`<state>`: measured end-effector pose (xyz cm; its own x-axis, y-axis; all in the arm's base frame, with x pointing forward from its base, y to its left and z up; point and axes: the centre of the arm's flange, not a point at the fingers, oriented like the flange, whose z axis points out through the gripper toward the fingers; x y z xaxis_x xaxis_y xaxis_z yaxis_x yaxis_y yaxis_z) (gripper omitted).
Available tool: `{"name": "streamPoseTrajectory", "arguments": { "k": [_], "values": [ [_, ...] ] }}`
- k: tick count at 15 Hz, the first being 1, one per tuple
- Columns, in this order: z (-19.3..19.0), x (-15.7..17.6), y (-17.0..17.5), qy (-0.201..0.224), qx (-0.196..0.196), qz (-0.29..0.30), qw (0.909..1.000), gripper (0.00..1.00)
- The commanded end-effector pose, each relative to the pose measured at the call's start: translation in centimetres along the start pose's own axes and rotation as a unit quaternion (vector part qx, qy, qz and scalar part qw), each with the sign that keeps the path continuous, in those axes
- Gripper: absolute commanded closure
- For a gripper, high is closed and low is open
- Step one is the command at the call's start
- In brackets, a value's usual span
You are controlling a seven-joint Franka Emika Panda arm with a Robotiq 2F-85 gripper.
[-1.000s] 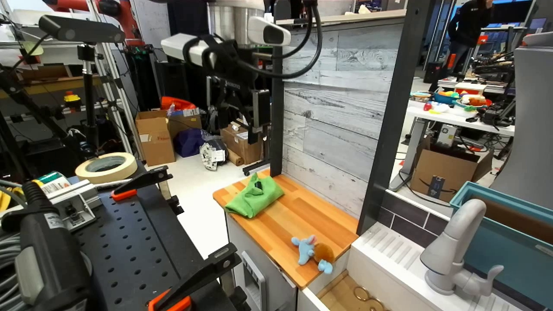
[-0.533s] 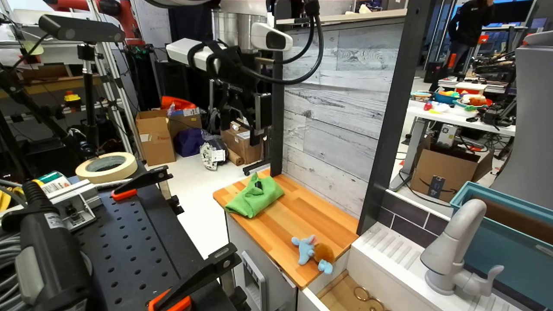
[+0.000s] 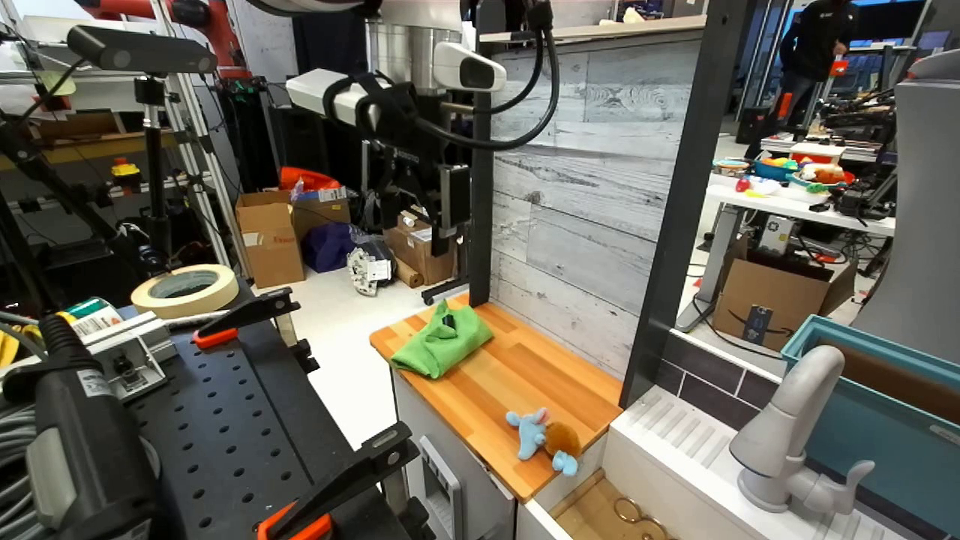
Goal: Unfold the green cloth once
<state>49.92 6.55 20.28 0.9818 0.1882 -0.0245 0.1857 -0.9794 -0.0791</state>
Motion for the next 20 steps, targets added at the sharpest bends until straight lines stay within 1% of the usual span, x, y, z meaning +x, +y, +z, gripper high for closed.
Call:
{"name": "streamPoseTrajectory", "arguments": {
  "k": [1,6,10,14,20],
  "values": [
    [1.8,1.3,-0.2,0.007,-0.019,0.003,0.9998,0.0],
    [7.4,5.2,-0.8,0.021,-0.026,0.011,0.9994,0.0],
    [12.6,7.6,-2.3,0.024,-0.014,0.018,0.9995,0.0],
    [17.0,9.1,-4.2,0.006,-0.01,0.014,0.9998,0.0],
    [21.0,10.6,-6.2,0.0,-0.012,0.01,0.9999,0.0]
  ]
}}
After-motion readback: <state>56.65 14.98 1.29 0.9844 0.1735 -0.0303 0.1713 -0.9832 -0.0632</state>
